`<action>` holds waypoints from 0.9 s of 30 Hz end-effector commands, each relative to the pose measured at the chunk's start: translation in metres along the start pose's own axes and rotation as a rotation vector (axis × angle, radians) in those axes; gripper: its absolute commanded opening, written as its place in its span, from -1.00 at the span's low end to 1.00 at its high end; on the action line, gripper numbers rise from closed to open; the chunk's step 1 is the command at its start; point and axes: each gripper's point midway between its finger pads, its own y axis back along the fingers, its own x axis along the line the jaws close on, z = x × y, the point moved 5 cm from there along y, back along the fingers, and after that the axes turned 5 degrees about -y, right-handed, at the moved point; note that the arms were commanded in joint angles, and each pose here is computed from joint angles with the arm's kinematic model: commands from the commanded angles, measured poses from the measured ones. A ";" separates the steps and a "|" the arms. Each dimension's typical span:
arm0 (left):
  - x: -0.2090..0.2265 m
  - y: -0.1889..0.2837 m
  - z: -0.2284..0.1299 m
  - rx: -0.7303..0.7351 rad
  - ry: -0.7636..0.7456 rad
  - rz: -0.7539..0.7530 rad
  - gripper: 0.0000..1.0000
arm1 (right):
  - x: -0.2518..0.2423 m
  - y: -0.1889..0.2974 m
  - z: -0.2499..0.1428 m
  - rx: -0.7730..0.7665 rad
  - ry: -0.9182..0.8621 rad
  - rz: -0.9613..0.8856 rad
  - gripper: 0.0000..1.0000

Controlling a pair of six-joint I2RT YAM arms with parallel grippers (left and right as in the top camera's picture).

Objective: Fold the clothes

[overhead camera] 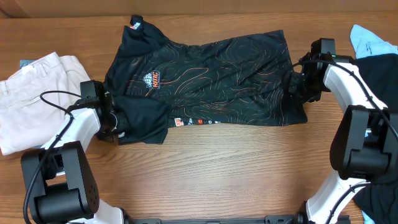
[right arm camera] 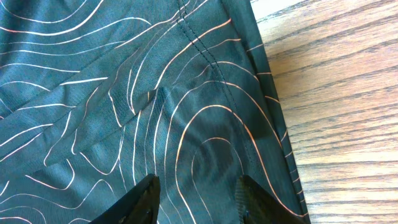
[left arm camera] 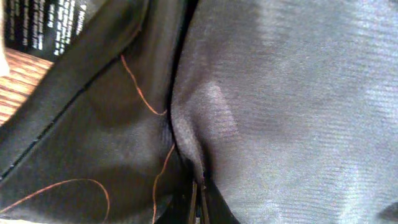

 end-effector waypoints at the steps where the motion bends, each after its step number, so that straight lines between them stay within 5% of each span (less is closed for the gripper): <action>1: -0.019 0.019 0.021 -0.057 -0.065 -0.094 -0.92 | -0.001 -0.004 -0.002 0.011 0.001 -0.002 -0.14; 8: -0.044 0.088 0.072 -0.280 -0.127 -0.189 -0.92 | -0.001 -0.004 -0.001 0.005 0.002 0.000 -0.14; 18: -0.046 0.064 0.091 -0.317 -0.092 -0.200 -0.88 | -0.001 -0.004 0.001 -0.005 0.004 0.002 -0.14; 22: -0.045 0.058 0.096 -0.330 -0.096 -0.186 -0.27 | -0.001 -0.004 0.001 -0.005 0.004 0.003 -0.14; 24: -0.044 0.059 0.101 -0.356 -0.098 -0.174 0.24 | -0.001 -0.004 0.000 -0.004 0.004 0.002 -0.14; 27: -0.045 0.060 0.103 -0.370 -0.100 -0.175 0.25 | -0.001 -0.004 0.000 -0.003 0.004 0.002 -0.14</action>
